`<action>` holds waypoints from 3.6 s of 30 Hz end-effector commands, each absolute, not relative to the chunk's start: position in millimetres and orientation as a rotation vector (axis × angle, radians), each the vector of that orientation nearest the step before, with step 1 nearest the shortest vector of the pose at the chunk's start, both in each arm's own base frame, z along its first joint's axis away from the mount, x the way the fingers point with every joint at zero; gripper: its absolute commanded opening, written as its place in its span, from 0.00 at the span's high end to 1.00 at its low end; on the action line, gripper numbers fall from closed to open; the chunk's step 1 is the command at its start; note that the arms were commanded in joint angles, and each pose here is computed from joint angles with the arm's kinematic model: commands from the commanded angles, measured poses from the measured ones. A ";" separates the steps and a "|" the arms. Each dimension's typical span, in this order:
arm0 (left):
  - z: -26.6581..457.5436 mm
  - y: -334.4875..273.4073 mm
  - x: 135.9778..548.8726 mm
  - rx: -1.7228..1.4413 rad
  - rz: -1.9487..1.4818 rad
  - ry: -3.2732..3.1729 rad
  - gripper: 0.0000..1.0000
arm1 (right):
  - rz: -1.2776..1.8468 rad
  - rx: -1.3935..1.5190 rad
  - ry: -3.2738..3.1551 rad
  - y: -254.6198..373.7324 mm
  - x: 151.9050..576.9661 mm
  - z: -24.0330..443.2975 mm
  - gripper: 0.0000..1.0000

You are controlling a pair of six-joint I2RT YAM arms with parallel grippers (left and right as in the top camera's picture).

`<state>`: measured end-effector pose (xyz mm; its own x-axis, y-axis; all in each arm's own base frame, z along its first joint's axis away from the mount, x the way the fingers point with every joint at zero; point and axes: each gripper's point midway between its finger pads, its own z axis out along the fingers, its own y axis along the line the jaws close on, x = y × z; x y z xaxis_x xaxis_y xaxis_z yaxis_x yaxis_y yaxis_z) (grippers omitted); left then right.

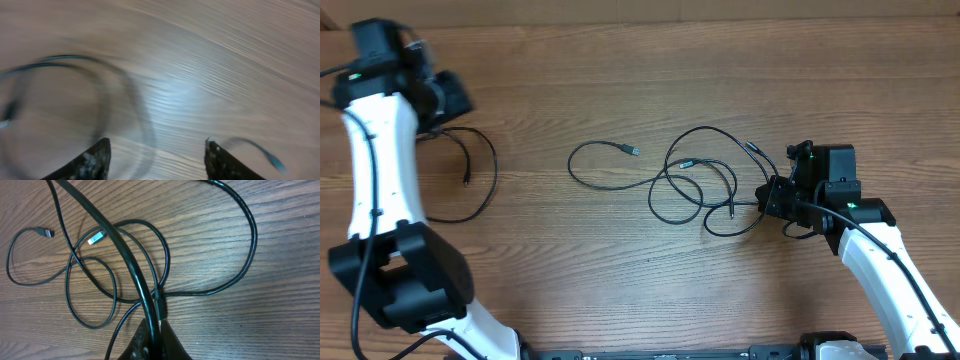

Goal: Untangle cables

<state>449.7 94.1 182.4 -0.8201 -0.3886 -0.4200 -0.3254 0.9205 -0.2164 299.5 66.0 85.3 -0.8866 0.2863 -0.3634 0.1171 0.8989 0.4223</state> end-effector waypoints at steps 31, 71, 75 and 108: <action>131.8 -331.9 360.8 0.903 -1.475 2.515 0.24 | 0.975 0.018 2.502 120.2 300.5 121.4 0.96; 217.7 -326.7 436.1 0.239 -1.132 2.452 0.96 | 0.497 0.276 2.667 61.6 295.1 81.6 0.19; 282.5 -289.5 437.5 0.331 -0.913 2.270 0.96 | 0.452 0.353 2.666 54.4 296.0 79.7 0.20; 528.2 -201.6 287.8 0.895 -1.569 1.543 0.96 | 1.007 0.033 2.493 122.8 300.8 124.3 0.14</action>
<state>293.3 -186.6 539.2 -0.4334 -0.1058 -0.8950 0.8910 0.0989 -0.4432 307.5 93.7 104.3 -0.8850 0.2510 -0.3922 -0.0077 0.8343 0.5513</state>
